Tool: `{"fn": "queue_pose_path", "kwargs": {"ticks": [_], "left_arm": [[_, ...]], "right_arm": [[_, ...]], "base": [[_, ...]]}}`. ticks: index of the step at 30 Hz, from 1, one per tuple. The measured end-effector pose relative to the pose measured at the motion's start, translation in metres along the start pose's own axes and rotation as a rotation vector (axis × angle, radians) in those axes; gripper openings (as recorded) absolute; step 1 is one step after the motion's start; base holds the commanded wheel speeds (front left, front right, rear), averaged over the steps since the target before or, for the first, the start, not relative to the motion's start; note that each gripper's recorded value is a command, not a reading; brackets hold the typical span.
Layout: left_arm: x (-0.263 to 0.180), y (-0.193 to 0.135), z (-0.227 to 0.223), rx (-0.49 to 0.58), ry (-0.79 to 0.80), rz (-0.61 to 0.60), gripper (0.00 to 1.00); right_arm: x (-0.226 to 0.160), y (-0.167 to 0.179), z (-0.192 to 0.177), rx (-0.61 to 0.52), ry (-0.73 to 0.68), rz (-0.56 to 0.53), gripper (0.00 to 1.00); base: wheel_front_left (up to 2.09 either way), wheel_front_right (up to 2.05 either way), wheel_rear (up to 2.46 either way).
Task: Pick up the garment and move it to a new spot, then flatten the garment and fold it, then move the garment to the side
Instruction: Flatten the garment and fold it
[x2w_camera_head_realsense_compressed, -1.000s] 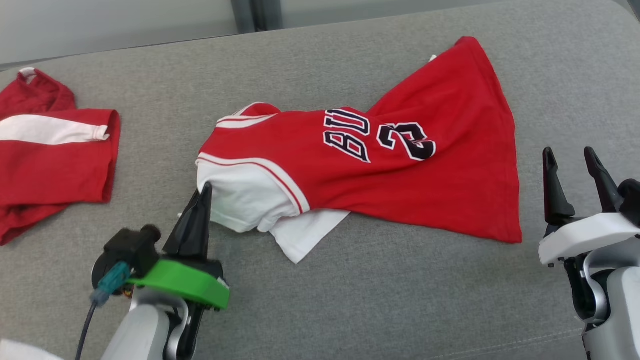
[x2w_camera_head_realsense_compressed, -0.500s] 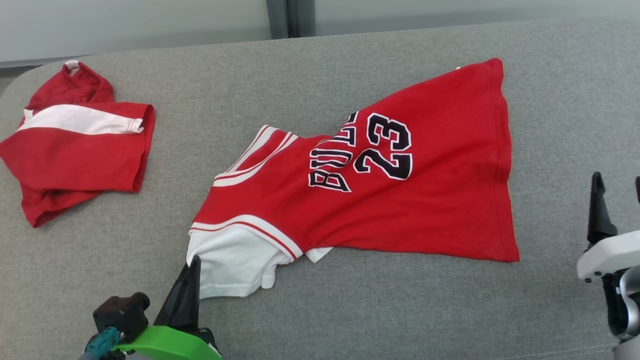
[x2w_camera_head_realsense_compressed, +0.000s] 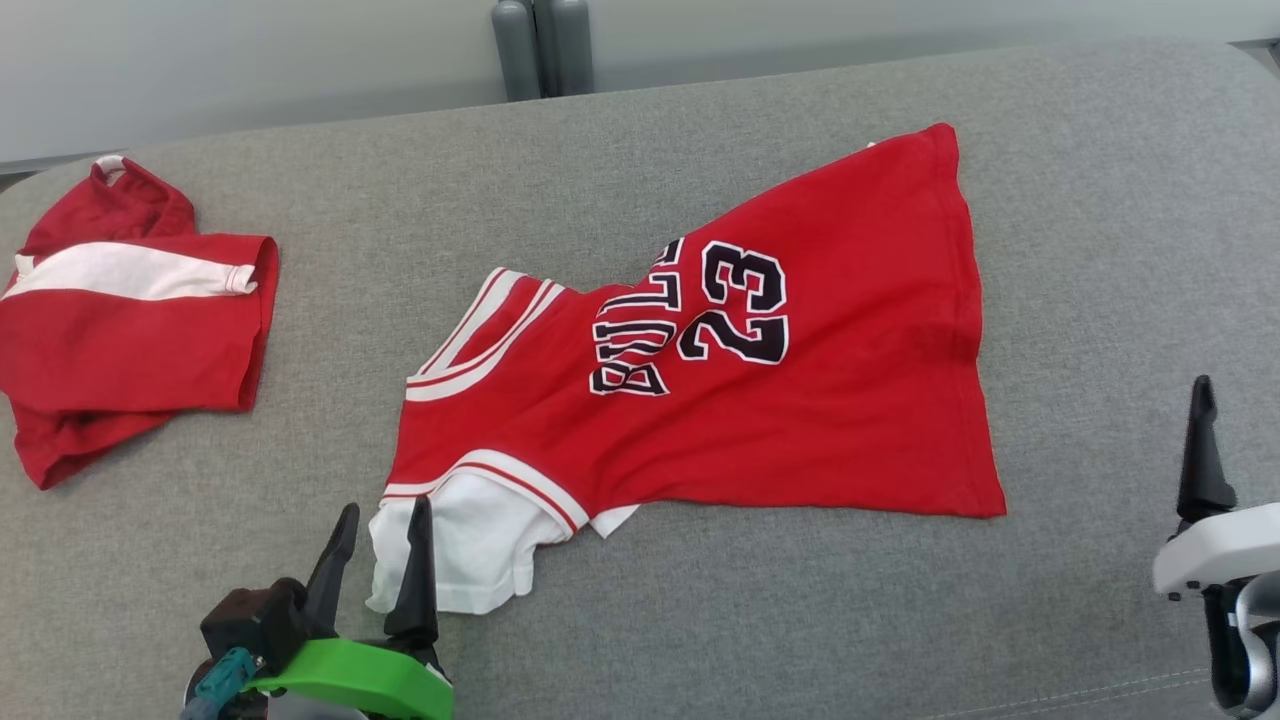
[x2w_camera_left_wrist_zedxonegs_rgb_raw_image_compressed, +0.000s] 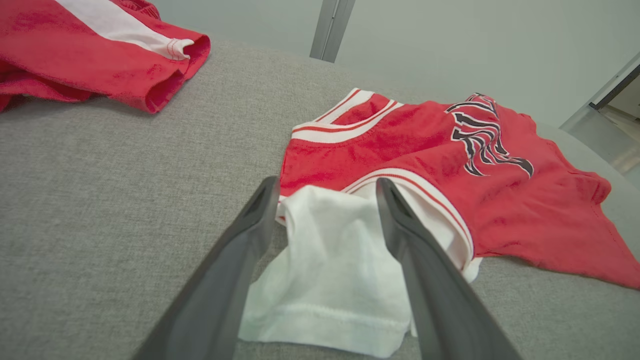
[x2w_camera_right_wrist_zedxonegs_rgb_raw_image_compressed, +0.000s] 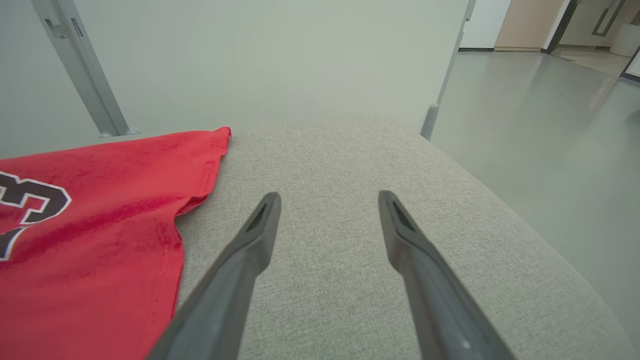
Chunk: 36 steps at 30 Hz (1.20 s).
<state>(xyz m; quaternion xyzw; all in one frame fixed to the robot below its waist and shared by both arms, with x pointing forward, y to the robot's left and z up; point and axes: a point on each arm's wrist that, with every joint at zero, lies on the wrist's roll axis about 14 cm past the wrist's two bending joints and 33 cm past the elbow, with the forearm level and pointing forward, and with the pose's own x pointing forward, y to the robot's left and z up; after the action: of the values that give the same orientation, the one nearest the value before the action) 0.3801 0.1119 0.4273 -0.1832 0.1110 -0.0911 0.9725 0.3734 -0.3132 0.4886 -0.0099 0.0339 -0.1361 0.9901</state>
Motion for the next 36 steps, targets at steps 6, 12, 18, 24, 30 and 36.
{"fn": "queue_pose_path", "kwargs": {"ticks": [6, 12, 18, 24, 30, 36], "left_arm": [[0.001, -0.007, 0.027, 0.044, -0.094, -0.019, 1.00], [-0.006, -0.013, 0.050, 0.073, -0.173, -0.024, 1.00], [-0.022, -0.014, 0.055, 0.065, -0.205, -0.009, 1.00], [-0.038, -0.009, 0.056, 0.062, -0.224, 0.016, 1.00], [-0.041, -0.010, 0.057, 0.081, -0.234, 0.017, 1.00], [-0.041, -0.008, 0.057, 0.085, -0.235, 0.019, 1.00]], "right_arm": [[0.000, 0.048, 0.021, 0.027, -0.101, 0.134, 1.00], [-0.002, 0.095, 0.041, 0.057, -0.171, 0.263, 1.00], [-0.015, 0.129, 0.048, 0.087, -0.202, 0.350, 1.00], [-0.026, 0.147, 0.049, 0.105, -0.211, 0.395, 1.00], [-0.030, 0.153, 0.046, 0.110, -0.202, 0.410, 1.00], [-0.029, 0.153, 0.045, 0.114, -0.197, 0.407, 1.00]], "base": [[0.00, 0.00, 0.00], [0.00, 0.00, 0.00], [0.00, 0.00, 0.00], [0.00, 0.00, 0.00], [0.00, 0.00, 0.00], [0.00, 0.00, 0.00]]}}
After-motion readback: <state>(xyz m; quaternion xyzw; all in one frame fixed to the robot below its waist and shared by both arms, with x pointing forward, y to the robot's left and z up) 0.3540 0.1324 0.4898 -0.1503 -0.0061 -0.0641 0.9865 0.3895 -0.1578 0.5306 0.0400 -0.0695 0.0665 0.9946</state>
